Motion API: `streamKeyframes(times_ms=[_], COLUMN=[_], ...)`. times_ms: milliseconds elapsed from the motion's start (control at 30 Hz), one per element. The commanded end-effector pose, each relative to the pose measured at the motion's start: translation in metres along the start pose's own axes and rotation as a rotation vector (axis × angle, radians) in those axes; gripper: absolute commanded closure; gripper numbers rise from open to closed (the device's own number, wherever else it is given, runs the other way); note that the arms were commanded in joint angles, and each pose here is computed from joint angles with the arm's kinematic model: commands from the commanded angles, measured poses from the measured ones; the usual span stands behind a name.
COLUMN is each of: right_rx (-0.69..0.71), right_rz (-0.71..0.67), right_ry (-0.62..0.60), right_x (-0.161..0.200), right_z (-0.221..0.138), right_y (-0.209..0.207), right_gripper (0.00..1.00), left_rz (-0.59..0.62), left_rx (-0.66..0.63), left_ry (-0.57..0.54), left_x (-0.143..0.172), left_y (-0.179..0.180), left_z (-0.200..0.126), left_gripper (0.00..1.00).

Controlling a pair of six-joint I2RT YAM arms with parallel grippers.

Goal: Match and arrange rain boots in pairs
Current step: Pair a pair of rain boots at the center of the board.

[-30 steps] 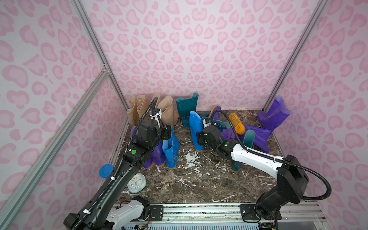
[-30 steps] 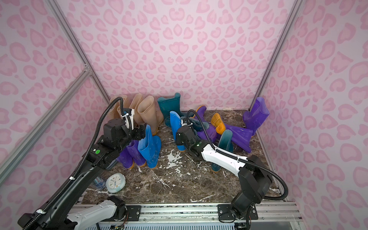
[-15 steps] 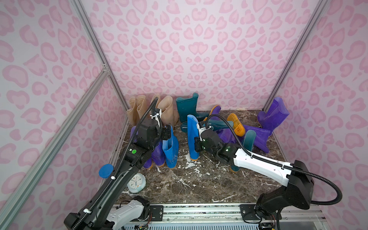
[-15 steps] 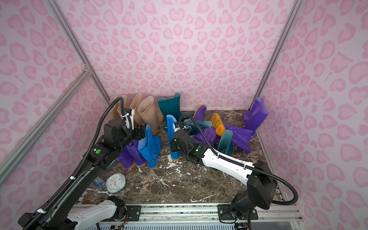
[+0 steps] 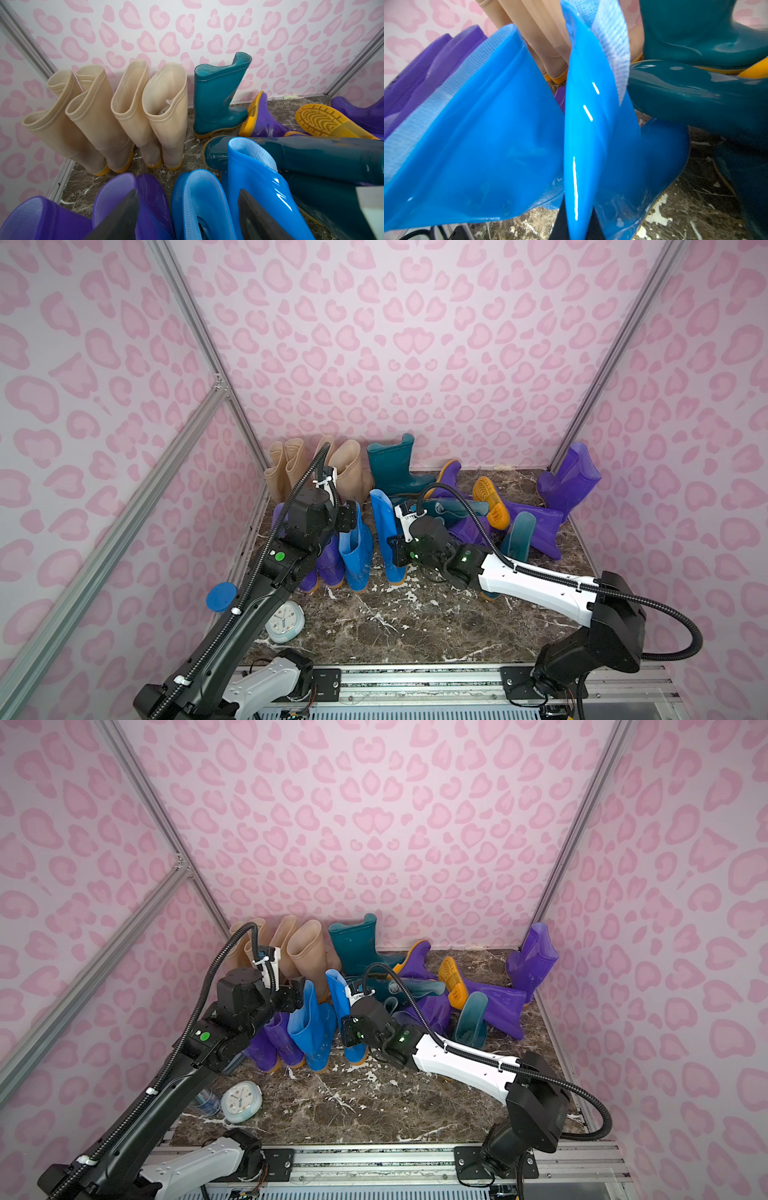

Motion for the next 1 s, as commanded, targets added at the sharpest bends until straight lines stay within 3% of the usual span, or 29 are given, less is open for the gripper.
streamKeyframes(times_ms=[0,567,667,800,967], right_rx=[-0.152,-0.155,-0.155,-0.162,-0.106], right_rz=[0.033,0.06,0.049,0.015,-0.048], right_ry=[-0.14,-0.021,-0.016,-0.029,-0.088], right_x=[-0.03,0.026,0.03,0.02,-0.01], right_z=[-0.018,0.002,-0.007,-0.025,-0.052], right_y=[0.024,0.007,0.01,0.016,0.016], right_gripper=[1.0,1.0,0.86,0.57,0.47], left_rz=[-0.001,0.003,0.003,0.003,0.003], left_rx=[0.004,0.001,0.006,0.017,0.032], left_ry=[-0.032,-0.027,-0.023,-0.022,-0.008], left_x=[-0.006,-0.005,-0.004,-0.004,-0.002], left_y=[-0.001,-0.001,-0.002,-0.004,-0.007], left_z=[-0.001,0.001,0.001,0.001,0.002], left_gripper=[0.24,0.23,0.23,0.23,0.23])
Point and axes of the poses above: each gripper's point midway between its finger pads, its own z axis out along the fingers, its own y axis along the line the jaws close on, x = y × z, the point moved 5 cm from there along -z, back along the fingers, and after that the axes turned 11 degrees about -z, right-handed, at the moved point
